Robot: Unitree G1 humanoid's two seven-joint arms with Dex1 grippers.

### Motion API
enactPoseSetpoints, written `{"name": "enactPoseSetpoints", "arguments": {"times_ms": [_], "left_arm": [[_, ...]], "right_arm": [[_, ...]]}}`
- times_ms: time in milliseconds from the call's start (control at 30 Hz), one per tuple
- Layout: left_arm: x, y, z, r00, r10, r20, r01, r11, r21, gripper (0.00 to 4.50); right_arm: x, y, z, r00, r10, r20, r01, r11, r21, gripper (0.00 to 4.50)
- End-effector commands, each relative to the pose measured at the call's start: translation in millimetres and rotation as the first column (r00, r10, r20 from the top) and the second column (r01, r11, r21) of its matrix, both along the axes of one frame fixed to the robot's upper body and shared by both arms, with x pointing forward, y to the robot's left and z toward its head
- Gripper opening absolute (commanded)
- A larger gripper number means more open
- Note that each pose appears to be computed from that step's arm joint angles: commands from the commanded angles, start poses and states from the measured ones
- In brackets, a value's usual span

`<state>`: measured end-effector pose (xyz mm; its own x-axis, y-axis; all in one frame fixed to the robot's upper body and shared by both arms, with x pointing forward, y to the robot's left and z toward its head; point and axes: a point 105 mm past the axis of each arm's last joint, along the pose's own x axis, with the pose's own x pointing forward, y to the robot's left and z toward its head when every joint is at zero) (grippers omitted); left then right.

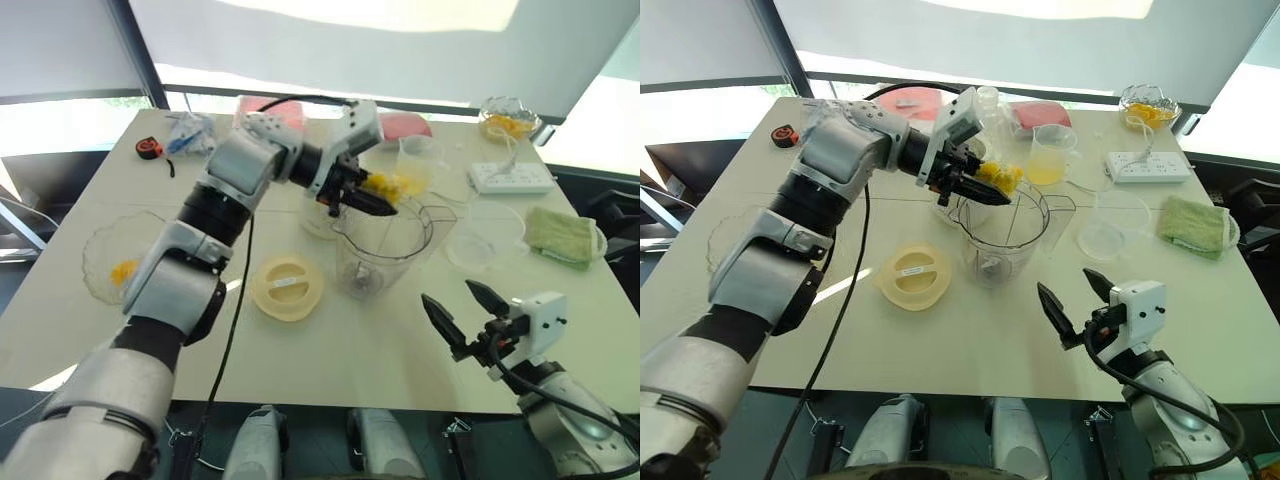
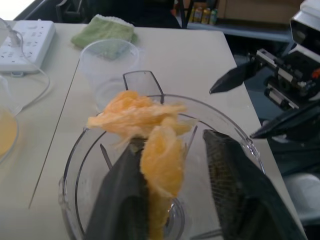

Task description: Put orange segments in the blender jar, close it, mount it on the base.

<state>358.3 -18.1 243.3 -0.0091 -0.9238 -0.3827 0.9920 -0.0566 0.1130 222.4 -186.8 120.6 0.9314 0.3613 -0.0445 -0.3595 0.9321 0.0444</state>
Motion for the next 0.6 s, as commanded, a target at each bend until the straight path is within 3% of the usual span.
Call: {"name": "enactPoseSetpoints", "arguments": {"times_ms": [33,267,433,600], "left_arm": [[1.8,-1.5,26.3,0.995,-0.006,0.1,0.012,0.998,-0.058,3.54],[-10.0,0.9,34.2,0.986,-0.081,0.147,0.088,0.995,-0.044,3.54],[-17.4,2.1,18.1,0.921,-0.188,0.34,0.158,0.981,0.113,3.54],[-14.5,-1.0,0.3,0.882,-0.231,0.411,0.151,0.964,0.218,3.54]], "right_arm": [[0.7,-1.2,6.3,0.999,-0.01,0.041,0.011,1.0,-0.01,4.5],[1.2,-4.1,3.6,0.999,-0.011,0.038,0.011,1.0,-0.014,4.5],[7.2,-6.4,4.9,0.998,-0.02,0.054,0.021,1.0,-0.015,4.5],[8.6,-4.7,6.2,0.997,-0.03,0.068,0.031,0.999,-0.01,4.5]]}}
